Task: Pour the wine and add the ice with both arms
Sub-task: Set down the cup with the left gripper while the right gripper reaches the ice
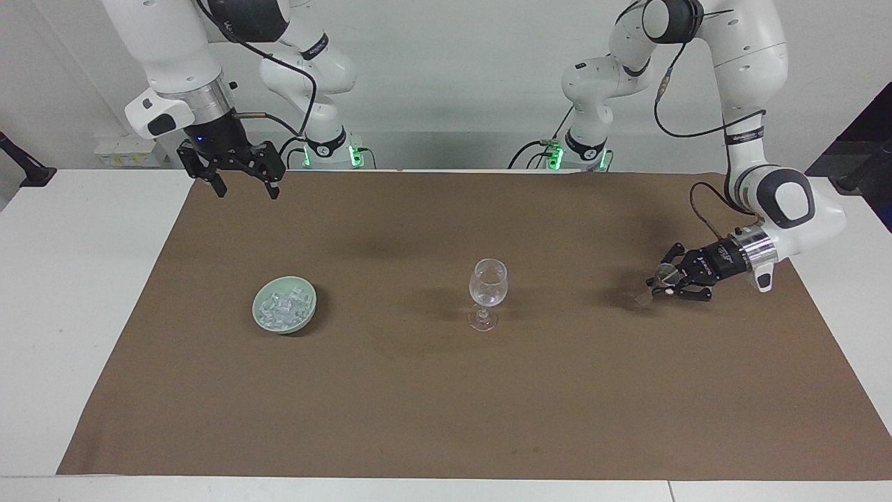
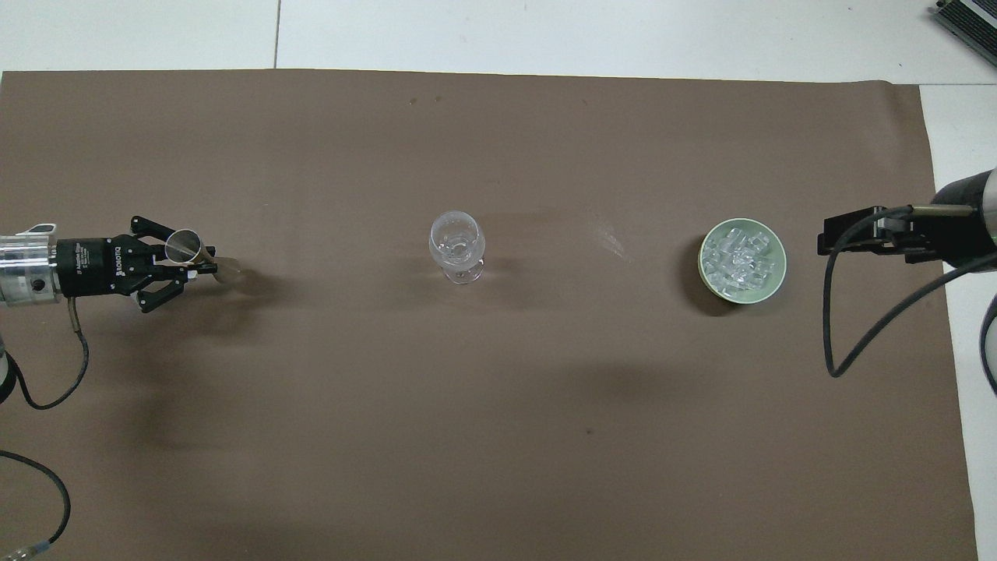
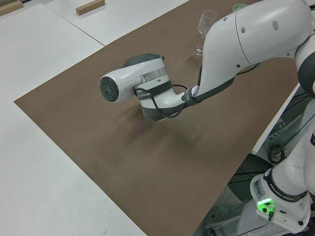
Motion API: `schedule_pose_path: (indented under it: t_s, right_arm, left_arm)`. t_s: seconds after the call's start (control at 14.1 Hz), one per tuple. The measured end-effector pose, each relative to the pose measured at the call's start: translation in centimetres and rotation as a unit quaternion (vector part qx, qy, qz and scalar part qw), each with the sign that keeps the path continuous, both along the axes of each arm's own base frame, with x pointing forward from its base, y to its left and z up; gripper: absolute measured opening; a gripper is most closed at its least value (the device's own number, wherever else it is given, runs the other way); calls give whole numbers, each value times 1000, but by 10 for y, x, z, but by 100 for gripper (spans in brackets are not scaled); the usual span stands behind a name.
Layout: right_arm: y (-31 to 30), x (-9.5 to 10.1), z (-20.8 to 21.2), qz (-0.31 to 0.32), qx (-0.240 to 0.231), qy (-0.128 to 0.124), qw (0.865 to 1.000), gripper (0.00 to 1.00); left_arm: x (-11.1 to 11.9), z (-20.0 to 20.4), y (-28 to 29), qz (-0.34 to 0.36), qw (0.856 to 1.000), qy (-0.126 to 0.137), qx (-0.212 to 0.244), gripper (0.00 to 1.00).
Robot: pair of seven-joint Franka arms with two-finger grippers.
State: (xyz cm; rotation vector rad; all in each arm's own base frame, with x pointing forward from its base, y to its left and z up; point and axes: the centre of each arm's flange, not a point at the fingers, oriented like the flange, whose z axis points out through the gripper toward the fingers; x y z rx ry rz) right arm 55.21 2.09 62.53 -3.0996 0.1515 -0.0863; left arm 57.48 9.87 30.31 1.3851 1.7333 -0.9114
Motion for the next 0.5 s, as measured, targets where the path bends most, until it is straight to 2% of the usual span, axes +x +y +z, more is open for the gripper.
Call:
schedule_pose_path:
  t_s: [0.07, 0.28, 0.36, 0.5]
  right_arm:
    - [0, 1, 1, 0, 0, -5, 1000, 100]
    - [4, 11, 5, 2, 2, -49, 999, 100]
    - [5, 12, 3, 3, 2, -52, 999, 100]
    - [6, 13, -11, 7, 1, -41, 999, 100]
  left_arm:
    - [-1, -6, 0, -4, 1000, -4, 0, 23]
    - [-2, -20, 1, -13, 1000, -11, 0, 23]
    - [-3, -22, 1, -16, 1000, -15, 0, 23]
    - [-8, -29, 3, -19, 1000, -21, 1, 23]
